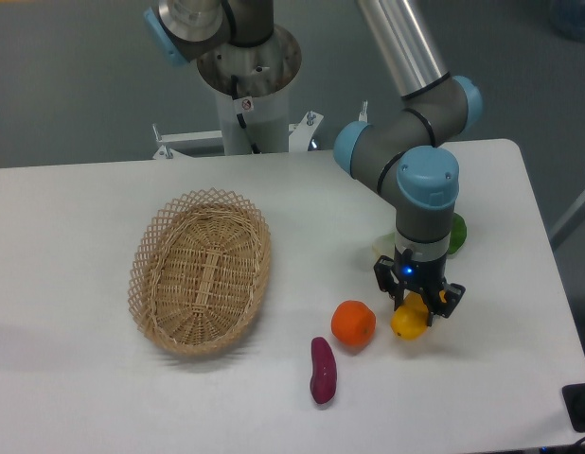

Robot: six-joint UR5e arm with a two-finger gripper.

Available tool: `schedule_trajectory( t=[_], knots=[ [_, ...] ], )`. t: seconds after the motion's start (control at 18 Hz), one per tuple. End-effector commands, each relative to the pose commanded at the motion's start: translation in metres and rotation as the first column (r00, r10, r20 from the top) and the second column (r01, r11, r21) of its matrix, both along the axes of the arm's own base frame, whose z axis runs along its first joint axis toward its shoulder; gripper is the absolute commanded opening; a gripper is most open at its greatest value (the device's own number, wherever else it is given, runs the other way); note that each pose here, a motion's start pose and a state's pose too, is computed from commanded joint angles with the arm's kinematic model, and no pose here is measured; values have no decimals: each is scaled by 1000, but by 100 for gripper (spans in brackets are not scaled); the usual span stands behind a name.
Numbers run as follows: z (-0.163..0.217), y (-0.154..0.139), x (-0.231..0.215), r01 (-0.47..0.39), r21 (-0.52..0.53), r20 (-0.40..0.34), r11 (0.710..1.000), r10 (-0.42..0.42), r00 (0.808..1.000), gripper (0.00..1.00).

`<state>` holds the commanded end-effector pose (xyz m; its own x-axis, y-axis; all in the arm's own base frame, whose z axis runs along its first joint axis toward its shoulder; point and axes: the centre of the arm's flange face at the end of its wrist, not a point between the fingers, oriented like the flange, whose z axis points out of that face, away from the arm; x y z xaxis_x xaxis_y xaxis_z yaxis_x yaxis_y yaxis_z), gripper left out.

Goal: Place the mango on the table
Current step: 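Lift the yellow mango and carry it toward the orange, then lower the mango onto the table and open the gripper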

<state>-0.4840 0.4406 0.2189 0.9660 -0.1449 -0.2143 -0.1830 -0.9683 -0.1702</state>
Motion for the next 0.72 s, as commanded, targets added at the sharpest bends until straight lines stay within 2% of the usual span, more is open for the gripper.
schedule_trajectory(
  t=[0.28,0.39,0.5,0.56,0.67,0.72],
  knots=[
    [-4,-1,1,0,-3,7,1000,0,1000,55],
    [-5,0,1,0,-3,9,1000,0,1000,59],
    [-2,0,-1,0,0,3,1000,0,1000,83],
    [-2,1,-1,0,1,2,1000,0,1000,91],
    [2,1,-1,0,4,-3,1000,0,1000,100],
    [7,1,-2,0,8,-11,1000,0,1000,100]
  ],
)
